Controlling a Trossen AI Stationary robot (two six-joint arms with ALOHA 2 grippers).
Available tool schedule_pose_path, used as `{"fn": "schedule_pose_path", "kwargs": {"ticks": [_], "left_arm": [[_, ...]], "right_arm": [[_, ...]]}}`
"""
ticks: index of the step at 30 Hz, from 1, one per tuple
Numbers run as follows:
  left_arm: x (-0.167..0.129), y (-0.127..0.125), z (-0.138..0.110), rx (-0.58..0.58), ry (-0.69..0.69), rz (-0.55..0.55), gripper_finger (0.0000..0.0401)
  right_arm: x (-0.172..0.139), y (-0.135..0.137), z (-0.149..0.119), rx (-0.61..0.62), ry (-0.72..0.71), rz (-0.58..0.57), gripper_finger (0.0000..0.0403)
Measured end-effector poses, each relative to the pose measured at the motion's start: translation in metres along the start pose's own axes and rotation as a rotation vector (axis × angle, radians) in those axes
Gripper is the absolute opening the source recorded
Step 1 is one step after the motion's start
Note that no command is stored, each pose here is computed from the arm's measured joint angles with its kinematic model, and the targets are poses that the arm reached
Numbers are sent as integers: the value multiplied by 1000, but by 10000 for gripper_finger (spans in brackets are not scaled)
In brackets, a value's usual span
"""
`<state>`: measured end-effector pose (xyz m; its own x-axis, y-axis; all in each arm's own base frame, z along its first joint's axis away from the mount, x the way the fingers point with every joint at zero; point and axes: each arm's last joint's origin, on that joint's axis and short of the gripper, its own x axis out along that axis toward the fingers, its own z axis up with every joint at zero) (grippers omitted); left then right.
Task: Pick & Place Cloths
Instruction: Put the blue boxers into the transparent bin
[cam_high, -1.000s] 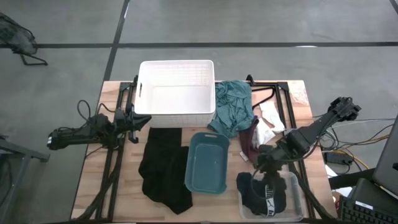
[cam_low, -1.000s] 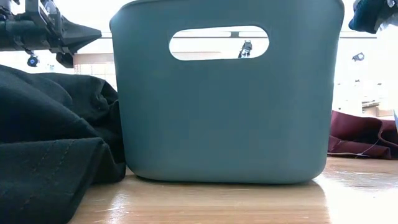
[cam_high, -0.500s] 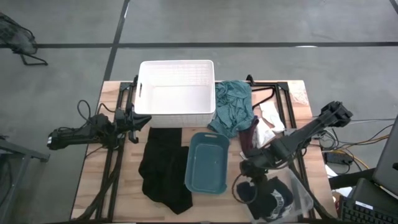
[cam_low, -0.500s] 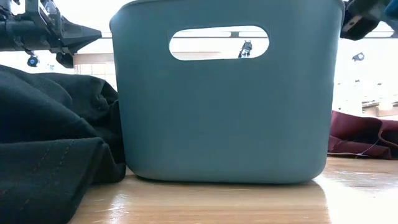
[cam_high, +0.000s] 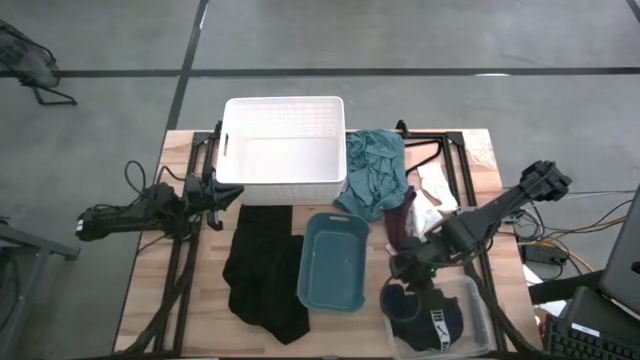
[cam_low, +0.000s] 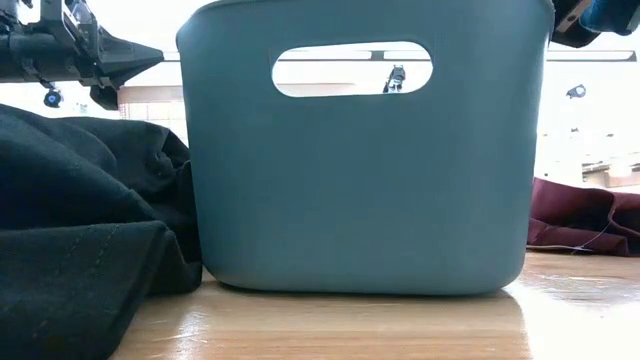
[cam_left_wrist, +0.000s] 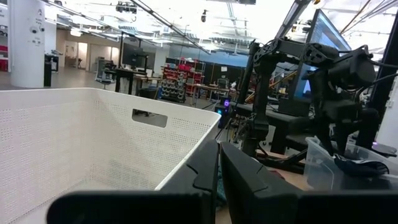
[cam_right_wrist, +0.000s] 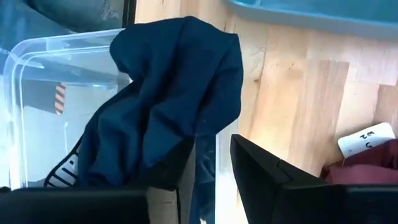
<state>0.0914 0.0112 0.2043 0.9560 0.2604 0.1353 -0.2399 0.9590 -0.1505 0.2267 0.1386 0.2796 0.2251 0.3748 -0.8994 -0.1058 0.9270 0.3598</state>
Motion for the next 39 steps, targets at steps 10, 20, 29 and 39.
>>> {"fn": "schedule_pose_path", "kwargs": {"ticks": [10,20,29,39], "left_arm": [[0,0,0,0,0,0,23],[0,0,0,1,1,0,23],[0,0,0,0,1,0,23],[0,0,0,1,1,0,23]], "right_arm": [[-17,2,3,-14,-8,-69,149],[-19,6,31,-152,-147,-117,154],[-9,4,35,-188,-115,-78,126],[1,1,31,-197,-71,-43,111]]}}
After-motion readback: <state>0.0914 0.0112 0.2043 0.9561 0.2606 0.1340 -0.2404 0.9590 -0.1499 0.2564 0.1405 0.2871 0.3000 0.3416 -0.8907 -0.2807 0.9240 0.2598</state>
